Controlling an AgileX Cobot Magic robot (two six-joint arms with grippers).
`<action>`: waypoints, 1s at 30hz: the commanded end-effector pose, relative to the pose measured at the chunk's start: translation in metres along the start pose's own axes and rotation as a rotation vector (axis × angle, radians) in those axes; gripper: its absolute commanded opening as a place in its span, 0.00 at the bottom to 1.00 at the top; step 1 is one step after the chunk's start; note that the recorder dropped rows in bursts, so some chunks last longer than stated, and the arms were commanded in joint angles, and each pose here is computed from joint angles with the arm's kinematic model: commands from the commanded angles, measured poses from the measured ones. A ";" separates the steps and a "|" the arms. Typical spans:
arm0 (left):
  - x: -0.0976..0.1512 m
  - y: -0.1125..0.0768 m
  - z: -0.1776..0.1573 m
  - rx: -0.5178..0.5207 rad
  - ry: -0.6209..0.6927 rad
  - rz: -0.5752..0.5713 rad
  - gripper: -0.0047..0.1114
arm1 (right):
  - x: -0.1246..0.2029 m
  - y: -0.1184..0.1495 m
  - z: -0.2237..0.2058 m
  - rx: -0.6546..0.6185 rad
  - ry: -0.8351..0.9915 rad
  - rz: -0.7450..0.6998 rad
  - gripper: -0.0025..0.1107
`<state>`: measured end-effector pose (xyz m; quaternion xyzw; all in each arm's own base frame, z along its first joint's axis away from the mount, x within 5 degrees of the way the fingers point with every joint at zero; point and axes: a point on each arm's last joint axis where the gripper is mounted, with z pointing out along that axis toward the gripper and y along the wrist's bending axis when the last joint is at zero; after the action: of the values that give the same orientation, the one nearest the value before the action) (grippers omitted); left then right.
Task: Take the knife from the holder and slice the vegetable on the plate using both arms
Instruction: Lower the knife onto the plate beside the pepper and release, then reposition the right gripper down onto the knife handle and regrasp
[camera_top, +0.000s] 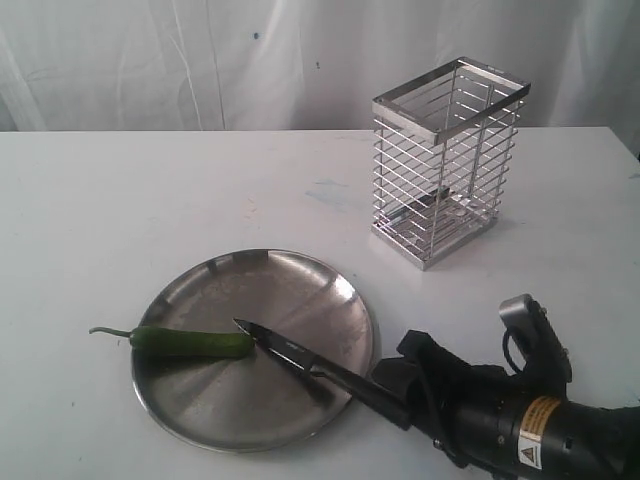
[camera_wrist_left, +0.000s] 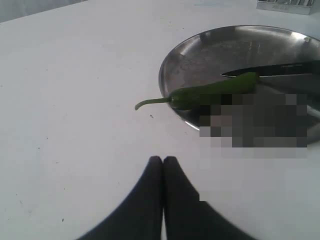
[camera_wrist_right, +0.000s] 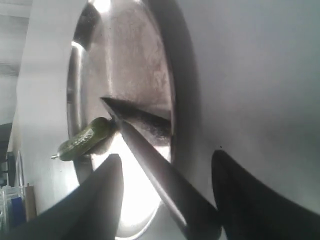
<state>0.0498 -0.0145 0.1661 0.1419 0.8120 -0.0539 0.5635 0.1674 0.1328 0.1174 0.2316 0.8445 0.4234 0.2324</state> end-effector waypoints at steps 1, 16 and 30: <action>0.000 0.000 0.000 -0.002 -0.006 -0.012 0.04 | -0.001 0.003 0.002 -0.004 0.005 -0.020 0.48; 0.000 0.000 0.000 -0.002 -0.006 -0.012 0.04 | -0.005 0.004 0.003 0.026 -0.019 -0.320 0.48; 0.000 0.000 0.000 -0.002 -0.006 -0.012 0.04 | -0.061 0.059 -0.008 0.463 0.008 -0.647 0.48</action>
<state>0.0498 -0.0145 0.1661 0.1419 0.8120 -0.0539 0.5635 0.2156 0.1352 0.1705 0.0399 0.9140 0.2409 0.3239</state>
